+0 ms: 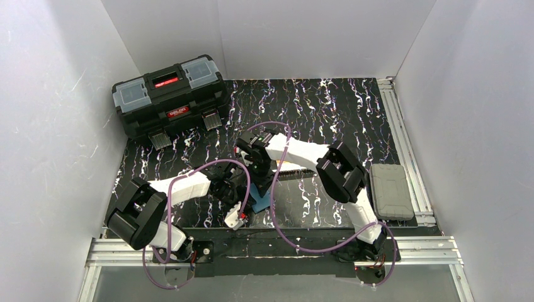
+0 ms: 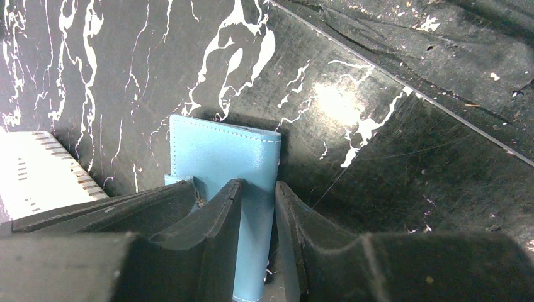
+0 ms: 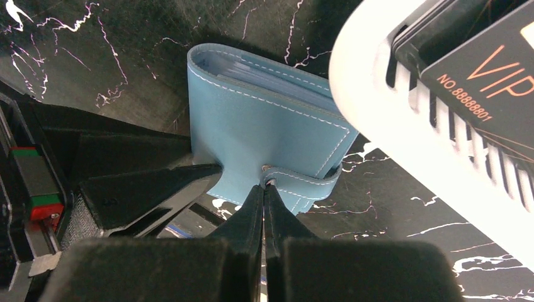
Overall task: Put the credit cards into the card holder
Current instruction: Close the card holder at the center of the board.
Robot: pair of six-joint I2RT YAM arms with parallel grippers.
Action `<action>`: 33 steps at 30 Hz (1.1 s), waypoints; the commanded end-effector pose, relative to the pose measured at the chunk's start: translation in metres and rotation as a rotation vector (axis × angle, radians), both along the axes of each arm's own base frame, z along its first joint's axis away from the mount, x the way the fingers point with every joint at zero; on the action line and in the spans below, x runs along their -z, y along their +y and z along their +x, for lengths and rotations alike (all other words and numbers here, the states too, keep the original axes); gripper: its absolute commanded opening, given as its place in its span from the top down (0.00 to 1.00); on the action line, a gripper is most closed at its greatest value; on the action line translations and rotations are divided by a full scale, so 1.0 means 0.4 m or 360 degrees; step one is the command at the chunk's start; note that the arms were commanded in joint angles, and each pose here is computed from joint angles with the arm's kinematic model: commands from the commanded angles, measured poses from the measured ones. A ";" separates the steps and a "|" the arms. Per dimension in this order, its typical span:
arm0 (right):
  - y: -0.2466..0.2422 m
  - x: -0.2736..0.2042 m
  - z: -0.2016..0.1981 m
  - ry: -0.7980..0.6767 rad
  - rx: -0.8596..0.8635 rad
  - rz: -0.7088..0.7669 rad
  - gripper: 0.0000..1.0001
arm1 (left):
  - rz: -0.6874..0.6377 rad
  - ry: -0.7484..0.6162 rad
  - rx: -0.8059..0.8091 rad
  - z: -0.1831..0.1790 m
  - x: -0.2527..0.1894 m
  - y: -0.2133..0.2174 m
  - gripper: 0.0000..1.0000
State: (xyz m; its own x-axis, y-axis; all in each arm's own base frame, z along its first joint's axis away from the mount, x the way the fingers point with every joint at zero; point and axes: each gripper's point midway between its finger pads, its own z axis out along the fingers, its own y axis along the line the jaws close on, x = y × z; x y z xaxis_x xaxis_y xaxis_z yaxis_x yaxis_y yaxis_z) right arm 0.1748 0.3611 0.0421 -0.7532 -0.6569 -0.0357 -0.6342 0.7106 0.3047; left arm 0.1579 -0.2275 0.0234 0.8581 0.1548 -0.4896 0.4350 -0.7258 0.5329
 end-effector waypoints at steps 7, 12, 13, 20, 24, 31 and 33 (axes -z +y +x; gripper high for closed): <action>0.053 0.046 -0.015 0.0070 -0.0053 -0.0004 0.99 | 0.0072 0.0092 0.0043 -0.047 0.018 0.023 0.75; 0.059 0.058 -0.011 0.0086 -0.0063 -0.0025 0.99 | 0.0072 0.0093 0.0047 -0.048 0.019 0.022 0.75; 0.060 0.061 -0.013 0.0088 -0.0068 -0.0033 0.99 | 0.0070 0.0089 0.0048 -0.046 0.018 0.021 0.75; 0.059 0.092 -0.020 0.0115 -0.0087 -0.0060 0.99 | 0.0083 0.0084 0.0048 -0.046 0.017 0.025 0.75; 0.072 0.096 -0.014 0.0114 -0.0090 -0.0045 0.99 | 0.0112 0.0056 0.0045 -0.042 0.023 0.034 0.74; 0.081 0.100 -0.008 0.0115 -0.0098 -0.0051 0.99 | 0.0208 -0.0061 -0.0073 -0.024 0.024 0.088 0.65; 0.081 0.103 -0.007 0.0118 -0.0097 -0.0059 0.99 | 0.0218 -0.0085 -0.0125 -0.021 0.017 0.107 0.65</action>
